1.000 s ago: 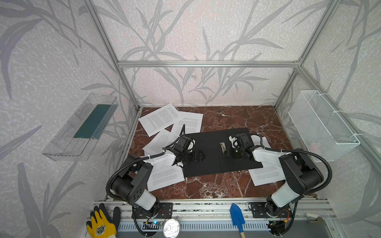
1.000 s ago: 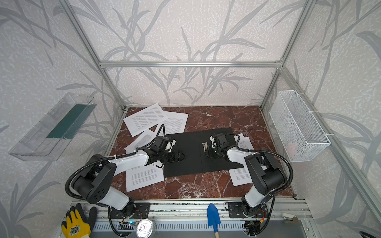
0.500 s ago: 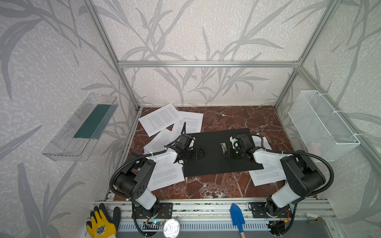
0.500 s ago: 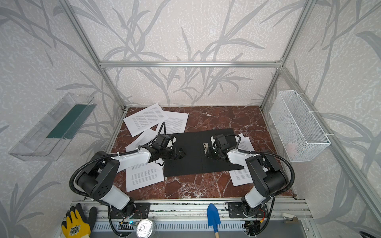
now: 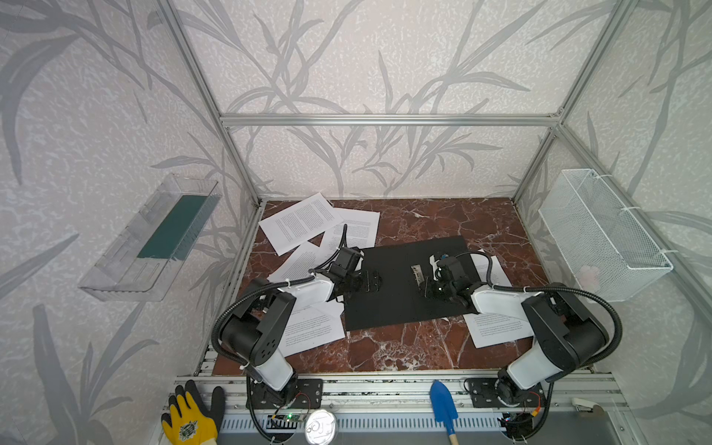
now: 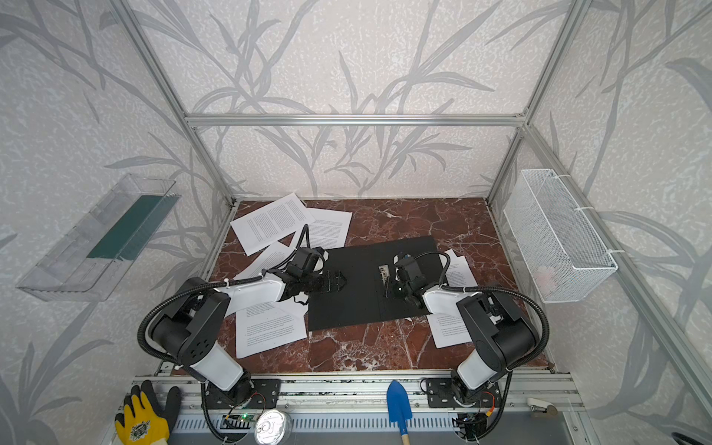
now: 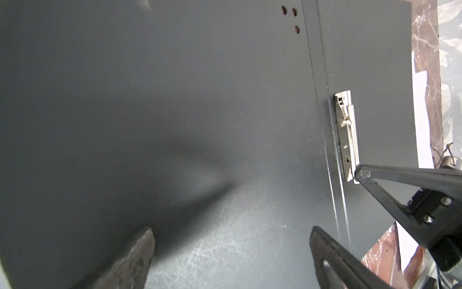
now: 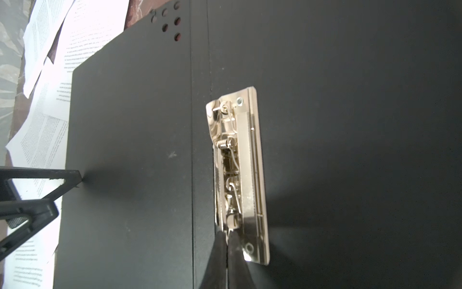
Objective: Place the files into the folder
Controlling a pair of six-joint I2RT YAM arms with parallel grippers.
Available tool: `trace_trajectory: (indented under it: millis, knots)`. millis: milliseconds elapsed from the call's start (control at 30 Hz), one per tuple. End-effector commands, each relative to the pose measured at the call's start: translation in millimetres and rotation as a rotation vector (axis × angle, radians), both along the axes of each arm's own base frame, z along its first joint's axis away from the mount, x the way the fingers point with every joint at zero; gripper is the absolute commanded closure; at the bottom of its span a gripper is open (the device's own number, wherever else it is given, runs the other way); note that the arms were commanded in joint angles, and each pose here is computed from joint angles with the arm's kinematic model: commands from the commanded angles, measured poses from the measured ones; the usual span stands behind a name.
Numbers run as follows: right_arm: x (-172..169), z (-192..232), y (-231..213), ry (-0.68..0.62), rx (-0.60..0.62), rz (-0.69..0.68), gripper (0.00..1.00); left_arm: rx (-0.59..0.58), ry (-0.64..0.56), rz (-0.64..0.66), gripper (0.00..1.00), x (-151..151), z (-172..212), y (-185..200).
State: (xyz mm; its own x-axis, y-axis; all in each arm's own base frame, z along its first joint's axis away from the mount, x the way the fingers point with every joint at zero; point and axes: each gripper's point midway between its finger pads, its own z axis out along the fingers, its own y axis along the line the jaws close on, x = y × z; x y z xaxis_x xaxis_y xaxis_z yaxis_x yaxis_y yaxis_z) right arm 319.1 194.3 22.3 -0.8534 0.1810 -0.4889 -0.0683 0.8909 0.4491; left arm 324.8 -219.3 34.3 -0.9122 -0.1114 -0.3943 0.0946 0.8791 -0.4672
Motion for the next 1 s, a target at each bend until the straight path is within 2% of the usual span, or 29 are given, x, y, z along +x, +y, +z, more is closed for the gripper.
trace_trajectory:
  millis: [0,67,200,367,567,700,800,967]
  knots:
    - [-34,-52,-65,0.142,-0.323,-0.137,1.00,0.245,0.335,0.076,0.01,-70,-79,58]
    - [-34,-51,-66,0.118,-0.380,-0.154,1.00,0.245,0.337,0.082,0.01,-70,-79,57]
    - [-33,-59,-68,0.112,-0.381,-0.189,1.00,0.265,0.341,0.090,0.01,-69,-79,61]
    - [-37,-72,-77,0.114,-0.445,-0.243,1.00,0.295,0.348,0.089,0.01,-72,-81,66]
    - [-25,-44,-72,0.056,-0.435,-0.241,1.00,0.302,0.348,0.097,0.01,-71,-86,68]
    - [-17,-35,-48,0.063,-0.351,-0.168,1.00,0.298,0.352,0.104,0.01,-71,-91,68]
    - [-9,-17,-44,0.031,-0.334,-0.166,1.00,0.308,0.357,0.100,0.01,-72,-93,70]
    - [4,23,-13,-0.023,-0.251,-0.027,1.00,0.300,0.352,0.094,0.01,-70,-90,69]
